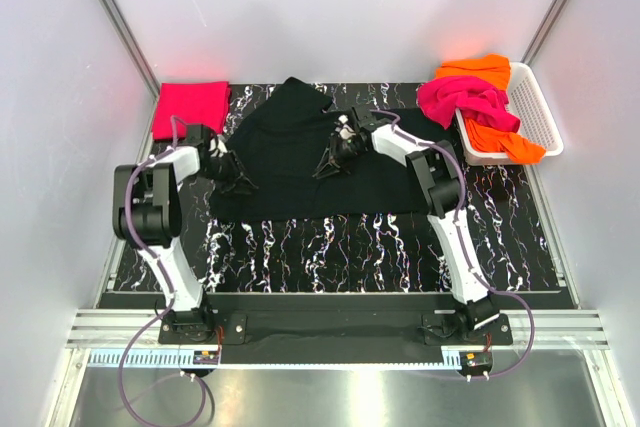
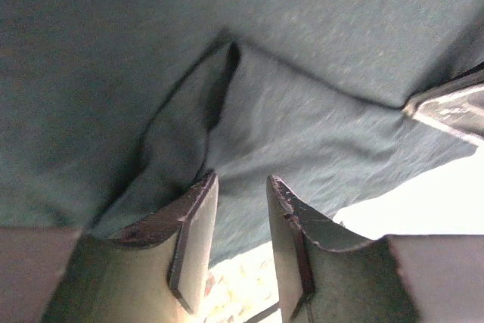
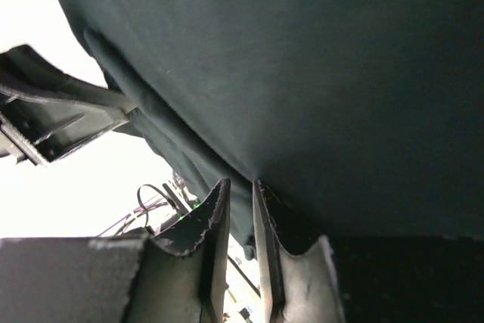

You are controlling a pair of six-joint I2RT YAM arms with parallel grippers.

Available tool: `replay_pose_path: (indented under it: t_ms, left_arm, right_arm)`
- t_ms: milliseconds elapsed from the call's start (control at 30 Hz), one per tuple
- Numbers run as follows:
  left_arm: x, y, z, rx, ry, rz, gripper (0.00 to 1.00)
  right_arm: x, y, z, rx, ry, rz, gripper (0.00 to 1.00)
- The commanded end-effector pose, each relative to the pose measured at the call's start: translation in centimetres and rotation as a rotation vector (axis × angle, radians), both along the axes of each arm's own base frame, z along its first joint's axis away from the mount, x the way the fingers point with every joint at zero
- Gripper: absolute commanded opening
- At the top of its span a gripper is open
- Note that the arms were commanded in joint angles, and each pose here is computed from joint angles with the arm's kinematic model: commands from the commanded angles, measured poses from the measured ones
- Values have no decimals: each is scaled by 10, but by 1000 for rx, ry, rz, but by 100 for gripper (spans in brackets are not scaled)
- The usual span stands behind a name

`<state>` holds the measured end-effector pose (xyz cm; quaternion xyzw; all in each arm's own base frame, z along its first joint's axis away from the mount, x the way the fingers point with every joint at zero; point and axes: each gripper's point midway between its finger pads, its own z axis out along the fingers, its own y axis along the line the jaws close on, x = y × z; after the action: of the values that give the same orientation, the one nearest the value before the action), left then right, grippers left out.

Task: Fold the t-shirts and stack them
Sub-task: Fold the tshirt

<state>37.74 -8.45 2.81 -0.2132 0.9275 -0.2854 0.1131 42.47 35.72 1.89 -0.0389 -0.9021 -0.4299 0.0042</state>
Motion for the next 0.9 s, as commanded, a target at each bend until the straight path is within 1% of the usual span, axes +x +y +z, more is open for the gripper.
replay_pose_path:
  t_ms: [0,33,100,133,233,300,367,433,467,533,567,633,700,733,800,833,867]
  left_arm:
    - [-18,27,14,117,-27,3,41]
    - [-21,30,17,133,-35,-6,41]
    - [-27,35,29,157,-40,-3,42]
    - [-29,37,33,154,-43,-1,42]
    - [-33,35,49,136,-73,10,45]
    - [-34,29,56,101,-87,9,46]
    - [-34,20,55,43,-71,5,46]
    - [-37,16,44,18,-26,13,43]
    - [-37,17,41,21,-17,20,42]
    - [-36,20,33,20,16,42,39]
    - [-35,23,29,35,25,50,38]
    - [-35,32,20,55,62,80,32]
    - [-37,42,11,88,99,101,30]
    - [-43,50,6,107,139,120,28]
    - [-50,61,-5,138,199,141,25]
    - [-53,67,-9,143,222,159,24]
    - [-55,72,-12,156,241,172,23]
  right_arm:
    - [-1,-19,22,-47,-73,-5,27]
    - [-3,-19,29,-37,-73,-9,30]
    - [-8,-18,50,-7,-85,1,32]
    - [-9,-20,57,-5,-87,-9,36]
    - [-18,-22,84,18,-116,-3,40]
    - [-25,-30,97,3,-137,-5,48]
    - [-31,-43,91,-39,-139,-11,56]
    - [-36,-56,93,-64,-147,-13,58]
    - [-39,-71,80,-100,-123,-36,58]
    - [-40,-93,75,-138,-120,-71,56]
    - [-40,-114,64,-165,-87,-112,54]
    - [-40,-137,61,-199,-99,-143,45]
    - [-42,-168,52,-256,-87,-182,40]
    - [-41,-182,47,-310,-108,-184,35]
    - [-47,-206,37,-382,-107,-175,30]
    - [-49,-214,33,-420,-108,-173,26]
    - [-51,-225,24,-480,-105,-179,25]
